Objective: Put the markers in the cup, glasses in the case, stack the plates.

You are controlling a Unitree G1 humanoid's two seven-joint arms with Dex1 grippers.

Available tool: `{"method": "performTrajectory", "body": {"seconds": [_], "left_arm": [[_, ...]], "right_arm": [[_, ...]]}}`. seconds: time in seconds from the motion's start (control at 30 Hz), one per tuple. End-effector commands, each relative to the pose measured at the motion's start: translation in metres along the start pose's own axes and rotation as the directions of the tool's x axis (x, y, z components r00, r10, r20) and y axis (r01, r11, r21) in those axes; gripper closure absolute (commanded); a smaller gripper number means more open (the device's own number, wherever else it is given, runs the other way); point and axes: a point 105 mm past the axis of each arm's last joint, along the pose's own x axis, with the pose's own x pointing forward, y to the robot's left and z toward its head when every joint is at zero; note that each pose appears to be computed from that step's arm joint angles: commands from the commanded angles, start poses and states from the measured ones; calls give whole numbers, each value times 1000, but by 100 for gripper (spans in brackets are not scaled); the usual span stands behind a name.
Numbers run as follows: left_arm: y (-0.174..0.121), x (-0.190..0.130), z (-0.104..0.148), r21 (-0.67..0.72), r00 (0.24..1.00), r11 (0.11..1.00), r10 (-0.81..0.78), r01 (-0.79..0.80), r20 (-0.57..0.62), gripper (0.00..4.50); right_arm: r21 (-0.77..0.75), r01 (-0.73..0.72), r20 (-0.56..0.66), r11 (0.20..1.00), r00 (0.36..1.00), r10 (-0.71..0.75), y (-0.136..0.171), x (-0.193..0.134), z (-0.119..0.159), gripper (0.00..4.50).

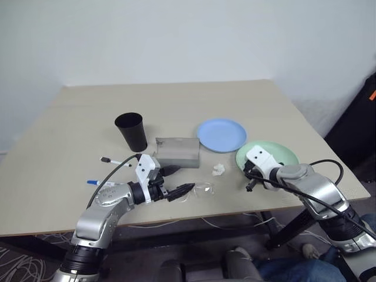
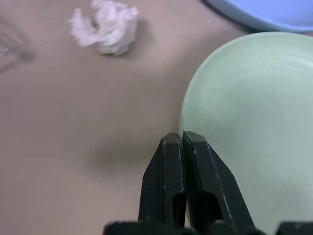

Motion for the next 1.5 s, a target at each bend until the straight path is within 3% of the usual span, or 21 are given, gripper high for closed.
{"method": "performTrajectory", "body": {"seconds": [0.03, 0.27, 0.5, 0.67, 0.87, 1.27, 1.37, 1.5], "left_arm": [[-4, 2, 13, 56, 999, 998, -15, 13, 31, 0], [-3, 4, 13, 61, 999, 998, -19, 18, 29, 0], [0, 6, 17, 76, 999, 997, -23, 21, 29, 0], [1, 8, 20, 84, 999, 996, -27, 24, 32, 0], [2, 9, 20, 86, 999, 996, -28, 25, 33, 0], [0, 8, 19, 82, 999, 997, -17, 14, 34, 0], [0, 7, 18, 81, 999, 997, -15, 13, 33, 0], [1, 8, 18, 82, 999, 997, -16, 13, 33, 0]], "right_arm": [[-8, 191, 12, 982, 982, -191, -37, -4, 8, 447], [-65, 324, 81, 944, 944, -319, -70, -3, 25, 447], [-134, 276, 260, 952, 937, -235, -77, 9, 62, 447], [-258, 180, 385, 949, 920, -70, -62, 23, 92, 447], [-337, 41, 415, 941, 903, 109, -40, 42, 110, 447], [-388, -41, 416, 921, 883, 215, -22, 60, 119, 447], [-387, -49, 430, 921, 874, 227, -20, 60, 122, 383], [-376, -56, 448, 925, 863, 234, -20, 58, 127, 254]]}}
